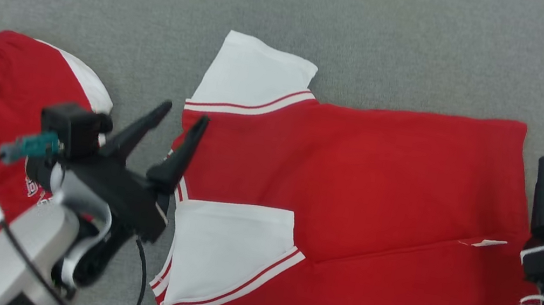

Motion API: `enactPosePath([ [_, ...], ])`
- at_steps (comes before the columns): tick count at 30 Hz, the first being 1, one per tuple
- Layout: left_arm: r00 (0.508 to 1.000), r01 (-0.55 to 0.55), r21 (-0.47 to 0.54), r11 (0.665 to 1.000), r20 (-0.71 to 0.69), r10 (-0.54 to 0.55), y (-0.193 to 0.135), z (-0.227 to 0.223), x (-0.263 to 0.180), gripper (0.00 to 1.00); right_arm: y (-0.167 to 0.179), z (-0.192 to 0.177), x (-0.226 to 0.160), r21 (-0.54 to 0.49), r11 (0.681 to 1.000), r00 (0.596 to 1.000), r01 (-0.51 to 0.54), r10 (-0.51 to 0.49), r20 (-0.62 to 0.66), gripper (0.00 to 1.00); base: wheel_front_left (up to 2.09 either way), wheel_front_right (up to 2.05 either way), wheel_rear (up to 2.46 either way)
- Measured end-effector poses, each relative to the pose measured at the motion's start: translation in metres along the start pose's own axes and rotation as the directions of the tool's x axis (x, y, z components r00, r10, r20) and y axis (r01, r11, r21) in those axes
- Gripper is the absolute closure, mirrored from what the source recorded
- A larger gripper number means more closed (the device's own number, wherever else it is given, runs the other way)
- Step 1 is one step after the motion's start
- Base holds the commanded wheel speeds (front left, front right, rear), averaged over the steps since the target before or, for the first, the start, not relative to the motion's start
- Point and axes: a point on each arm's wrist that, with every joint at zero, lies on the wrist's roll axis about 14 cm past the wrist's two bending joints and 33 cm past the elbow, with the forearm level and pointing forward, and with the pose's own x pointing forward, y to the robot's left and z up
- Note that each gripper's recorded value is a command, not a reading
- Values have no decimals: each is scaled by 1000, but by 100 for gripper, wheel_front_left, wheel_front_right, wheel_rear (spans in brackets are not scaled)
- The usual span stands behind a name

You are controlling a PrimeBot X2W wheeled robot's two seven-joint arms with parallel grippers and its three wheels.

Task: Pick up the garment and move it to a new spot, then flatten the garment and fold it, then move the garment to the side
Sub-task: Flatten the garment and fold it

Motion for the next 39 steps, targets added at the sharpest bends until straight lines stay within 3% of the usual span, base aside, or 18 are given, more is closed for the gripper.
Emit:
enactPosePath([
  [19, 989, 65, 114, 991, -138, -49, 41, 19, 108, 0, -30, 6, 75, -120, 991, 996, 54, -61, -57, 0, 0, 0, 0],
  [25, 982, 80, 82, 993, -178, -65, 54, 16, 136, 0, -44, -18, 93, -134, 986, 984, 94, -112, -138, 0, 0, 0, 0],
  [32, 944, 35, 54, 998, -331, -16, 89, -25, 151, 0, -52, -53, 101, -137, 985, 954, 109, -142, -262, 0, 0, 0, 0],
  [39, 907, 46, -6, 999, -418, -44, 87, -52, 160, 0, -68, -63, 99, -153, 979, 935, 135, -177, -307, 0, 0, 0, 0],
])
